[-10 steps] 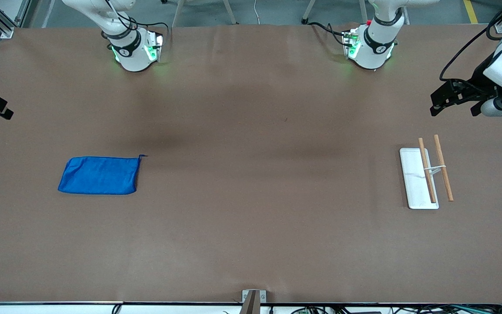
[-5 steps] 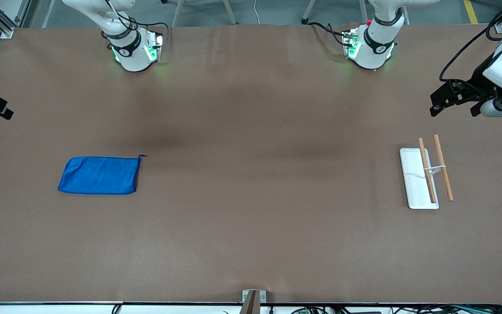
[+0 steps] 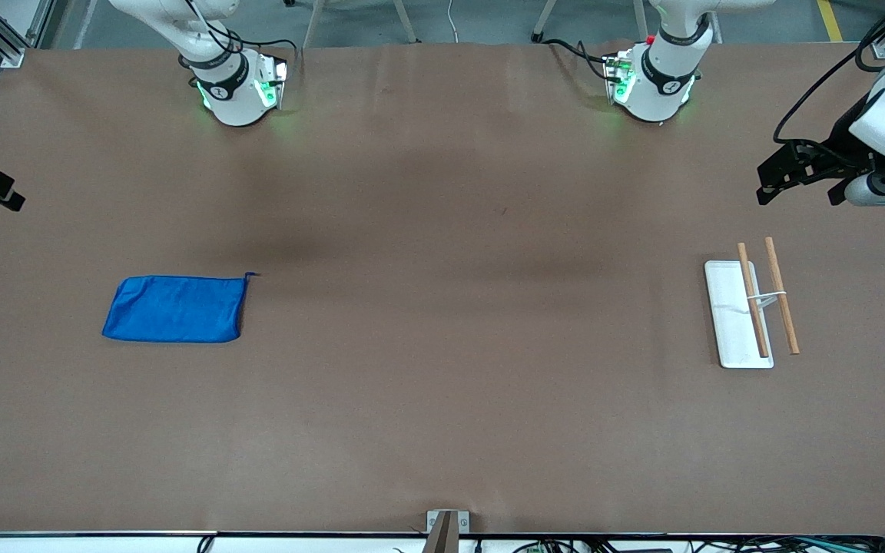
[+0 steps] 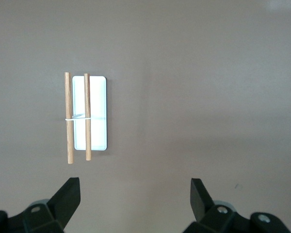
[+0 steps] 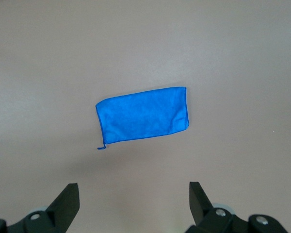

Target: Right arm passes towel to left arm to hang

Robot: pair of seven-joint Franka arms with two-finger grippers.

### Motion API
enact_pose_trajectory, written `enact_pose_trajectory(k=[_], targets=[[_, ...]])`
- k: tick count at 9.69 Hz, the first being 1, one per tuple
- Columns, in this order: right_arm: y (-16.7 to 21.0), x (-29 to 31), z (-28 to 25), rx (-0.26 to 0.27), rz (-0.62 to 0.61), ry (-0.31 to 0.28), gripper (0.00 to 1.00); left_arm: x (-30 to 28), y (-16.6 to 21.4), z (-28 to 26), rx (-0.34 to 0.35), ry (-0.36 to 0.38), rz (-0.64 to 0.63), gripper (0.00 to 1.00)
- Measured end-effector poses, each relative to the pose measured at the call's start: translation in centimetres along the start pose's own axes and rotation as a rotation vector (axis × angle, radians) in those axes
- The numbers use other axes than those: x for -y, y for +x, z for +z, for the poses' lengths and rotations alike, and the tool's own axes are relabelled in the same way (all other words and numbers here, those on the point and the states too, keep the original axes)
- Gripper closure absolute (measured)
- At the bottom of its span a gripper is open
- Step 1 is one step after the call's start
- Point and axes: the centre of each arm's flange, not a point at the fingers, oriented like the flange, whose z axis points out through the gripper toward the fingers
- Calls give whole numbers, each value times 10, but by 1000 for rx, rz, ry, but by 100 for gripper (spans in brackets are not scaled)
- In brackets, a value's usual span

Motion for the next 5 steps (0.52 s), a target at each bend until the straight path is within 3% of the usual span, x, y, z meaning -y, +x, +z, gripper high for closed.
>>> enact_pose_trajectory(k=[3,5], targets=[[38,2,84,70,-46,-6,0,-1,0,0,1,0,1,0],[70,-8,183,89,-83,-7,0,-1,1,2,3,0,2,0]])
